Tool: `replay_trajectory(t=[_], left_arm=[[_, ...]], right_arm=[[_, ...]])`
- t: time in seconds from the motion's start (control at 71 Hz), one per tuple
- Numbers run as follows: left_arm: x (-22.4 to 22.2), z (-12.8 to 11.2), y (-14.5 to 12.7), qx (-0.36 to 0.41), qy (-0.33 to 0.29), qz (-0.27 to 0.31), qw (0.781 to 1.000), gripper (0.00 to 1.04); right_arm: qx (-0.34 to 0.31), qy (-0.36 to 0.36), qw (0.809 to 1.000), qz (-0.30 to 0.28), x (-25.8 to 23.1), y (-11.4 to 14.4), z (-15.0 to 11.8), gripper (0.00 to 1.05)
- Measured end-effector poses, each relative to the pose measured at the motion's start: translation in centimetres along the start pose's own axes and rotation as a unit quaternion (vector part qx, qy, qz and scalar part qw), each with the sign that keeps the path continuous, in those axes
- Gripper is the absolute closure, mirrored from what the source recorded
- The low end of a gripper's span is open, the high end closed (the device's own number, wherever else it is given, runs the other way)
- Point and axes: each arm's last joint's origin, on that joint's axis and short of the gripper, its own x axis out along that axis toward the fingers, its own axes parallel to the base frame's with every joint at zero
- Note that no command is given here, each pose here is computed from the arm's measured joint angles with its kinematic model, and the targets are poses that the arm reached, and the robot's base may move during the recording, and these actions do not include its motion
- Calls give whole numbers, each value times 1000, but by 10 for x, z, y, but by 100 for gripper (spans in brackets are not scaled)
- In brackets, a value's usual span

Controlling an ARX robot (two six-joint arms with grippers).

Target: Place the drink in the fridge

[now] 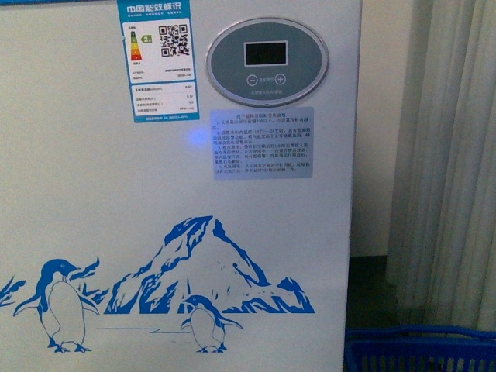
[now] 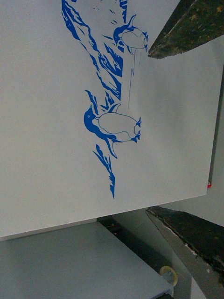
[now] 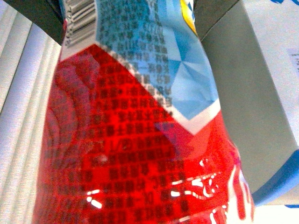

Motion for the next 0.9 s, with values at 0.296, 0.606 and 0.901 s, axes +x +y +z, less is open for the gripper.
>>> replay_trajectory(t=[0.296,0.606,0.901], left_arm=[[0,0,0,0,0,0,1000,8],[0,0,0,0,0,0,1000,8],[0,0,0,0,0,0,1000,8]], right_arm=[[-4,3,1000,0,0,0,-2,65],[-4,3,1000,0,0,0,-2,65],[-5,3,1000,0,0,0,-2,65]])
